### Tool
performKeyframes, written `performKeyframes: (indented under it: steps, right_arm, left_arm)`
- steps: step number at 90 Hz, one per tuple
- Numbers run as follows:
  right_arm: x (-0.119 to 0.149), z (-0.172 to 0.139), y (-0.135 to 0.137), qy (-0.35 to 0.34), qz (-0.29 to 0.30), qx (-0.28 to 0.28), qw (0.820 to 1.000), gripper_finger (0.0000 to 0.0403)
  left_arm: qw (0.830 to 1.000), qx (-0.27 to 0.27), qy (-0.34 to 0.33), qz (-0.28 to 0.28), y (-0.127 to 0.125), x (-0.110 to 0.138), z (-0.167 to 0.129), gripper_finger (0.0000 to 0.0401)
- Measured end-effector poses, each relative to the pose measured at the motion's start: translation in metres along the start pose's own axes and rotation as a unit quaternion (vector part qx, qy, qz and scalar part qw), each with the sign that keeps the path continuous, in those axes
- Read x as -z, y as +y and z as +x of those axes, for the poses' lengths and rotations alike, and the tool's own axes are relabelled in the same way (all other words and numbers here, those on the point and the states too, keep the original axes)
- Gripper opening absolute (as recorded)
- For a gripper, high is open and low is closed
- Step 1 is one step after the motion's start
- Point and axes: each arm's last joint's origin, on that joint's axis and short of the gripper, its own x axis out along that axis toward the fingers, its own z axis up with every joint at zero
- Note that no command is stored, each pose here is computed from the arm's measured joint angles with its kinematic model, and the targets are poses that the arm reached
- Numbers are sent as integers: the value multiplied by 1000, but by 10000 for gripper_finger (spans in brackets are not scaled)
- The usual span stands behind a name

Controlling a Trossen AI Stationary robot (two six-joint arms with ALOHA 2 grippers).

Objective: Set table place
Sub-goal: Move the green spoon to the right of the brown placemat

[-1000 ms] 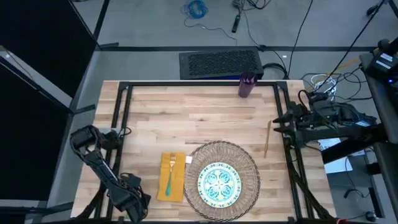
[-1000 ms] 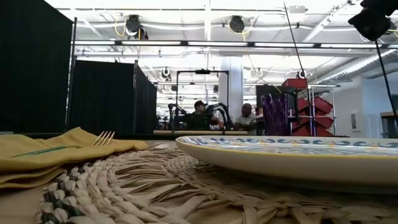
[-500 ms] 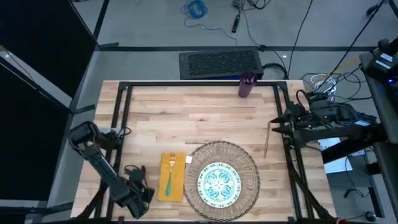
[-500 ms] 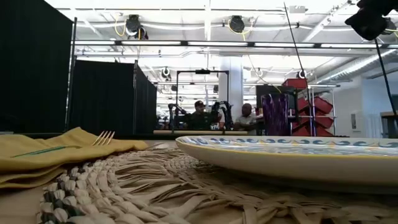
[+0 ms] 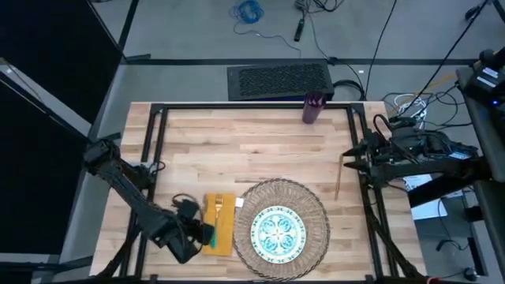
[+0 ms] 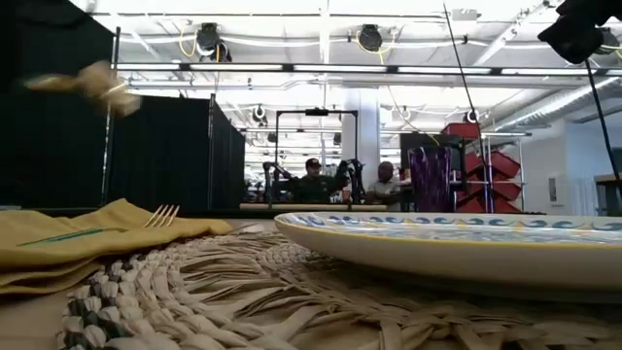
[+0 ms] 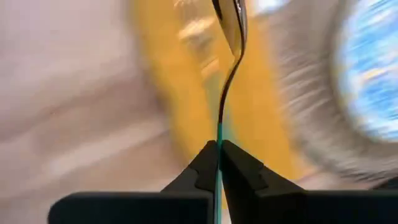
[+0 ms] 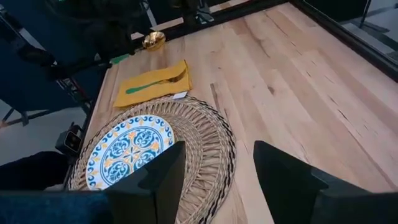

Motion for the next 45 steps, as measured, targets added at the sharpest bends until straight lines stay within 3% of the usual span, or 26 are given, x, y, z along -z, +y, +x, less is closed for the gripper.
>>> performKeyframes:
  steps: [22,31,45]
  right_arm:
    - [0,0,0,0,0,0,1000,176]
    - [0,0,0,-1,2,0,1000,176]
    - [6,23,-1,-26,4,-8,1000,176]
  left_arm:
    - [987,130,-87,41,-56,-59,-14,0]
    - [974,181,-126,61,-74,-88,-12,0]
    - [945,216,-213,119,-90,-135,-9,0]
